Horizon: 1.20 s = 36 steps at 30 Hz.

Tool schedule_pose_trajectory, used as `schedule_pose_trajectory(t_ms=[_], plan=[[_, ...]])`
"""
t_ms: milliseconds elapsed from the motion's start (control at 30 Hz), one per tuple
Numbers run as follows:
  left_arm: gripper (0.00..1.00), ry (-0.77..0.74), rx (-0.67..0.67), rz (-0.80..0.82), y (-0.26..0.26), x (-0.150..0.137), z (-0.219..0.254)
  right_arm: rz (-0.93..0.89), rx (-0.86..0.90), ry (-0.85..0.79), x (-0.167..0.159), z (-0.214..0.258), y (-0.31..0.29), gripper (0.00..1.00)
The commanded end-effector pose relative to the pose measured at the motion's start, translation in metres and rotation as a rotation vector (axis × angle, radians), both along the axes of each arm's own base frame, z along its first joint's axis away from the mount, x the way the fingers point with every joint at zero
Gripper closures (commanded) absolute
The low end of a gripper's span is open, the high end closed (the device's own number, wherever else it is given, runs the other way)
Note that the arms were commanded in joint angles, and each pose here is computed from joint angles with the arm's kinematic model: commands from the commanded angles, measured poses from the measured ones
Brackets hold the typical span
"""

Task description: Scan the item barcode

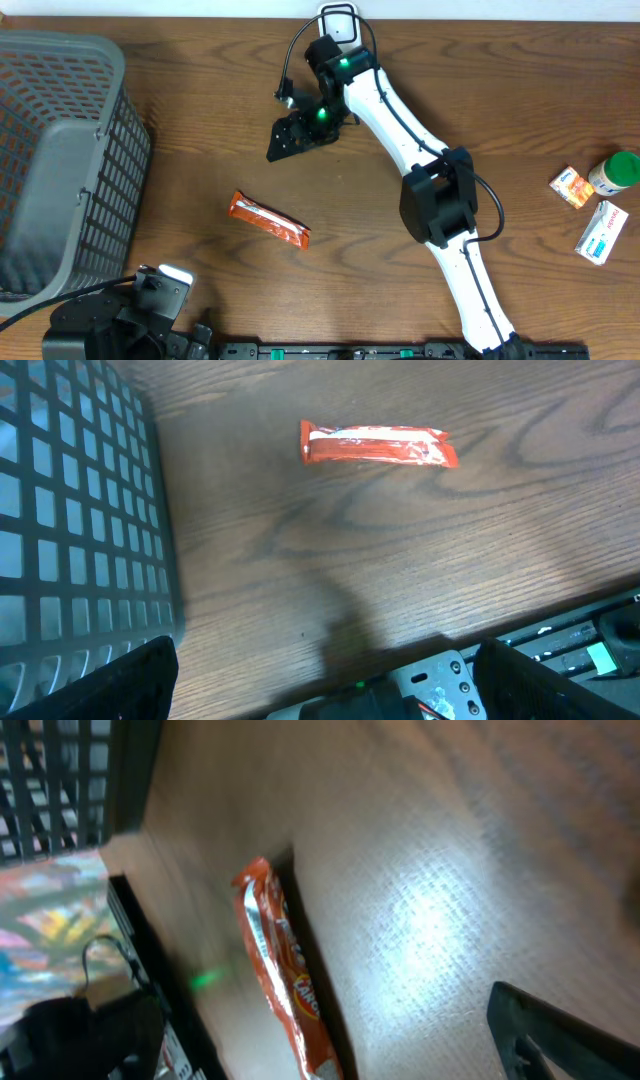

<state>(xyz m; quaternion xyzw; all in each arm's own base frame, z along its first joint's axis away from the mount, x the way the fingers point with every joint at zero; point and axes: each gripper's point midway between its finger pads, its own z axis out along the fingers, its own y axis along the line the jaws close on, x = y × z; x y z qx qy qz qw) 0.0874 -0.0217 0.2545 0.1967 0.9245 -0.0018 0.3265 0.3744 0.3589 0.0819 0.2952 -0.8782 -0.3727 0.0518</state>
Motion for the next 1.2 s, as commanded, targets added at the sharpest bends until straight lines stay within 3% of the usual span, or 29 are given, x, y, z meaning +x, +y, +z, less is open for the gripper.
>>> schedule_pose_trajectory(t_ms=[0,33,67,300,533,800,967,1167], plan=[[0.05,-0.009,0.005,-0.006,0.000,-0.001,0.002,0.046,-0.004,0.033,-0.021,-0.001,0.012,0.66],[0.05,-0.009,0.005,-0.006,0.000,-0.001,0.002,0.056,-0.010,0.042,-0.026,-0.001,0.015,0.93],[0.05,-0.009,0.005,-0.006,0.000,-0.001,0.002,0.067,-0.016,0.055,-0.033,0.000,0.017,0.99],[0.05,-0.009,0.005,-0.006,0.000,-0.001,0.002,0.218,0.191,0.204,-0.093,0.035,0.050,0.99],[0.05,-0.008,0.005,-0.006,0.000,-0.001,0.002,0.281,0.194,0.209,-0.115,0.014,0.072,0.99],[0.05,-0.009,0.005,-0.006,0.000,-0.001,0.002,0.256,0.039,0.241,-0.116,-0.064,0.074,0.99],[0.05,-0.009,0.005,-0.006,0.000,-0.001,0.002,0.185,-0.118,0.208,-0.098,-0.116,0.060,0.99],[0.05,-0.008,0.005,-0.006,0.000,-0.001,0.002,0.227,-0.131,0.150,-0.096,-0.117,0.057,0.99]])
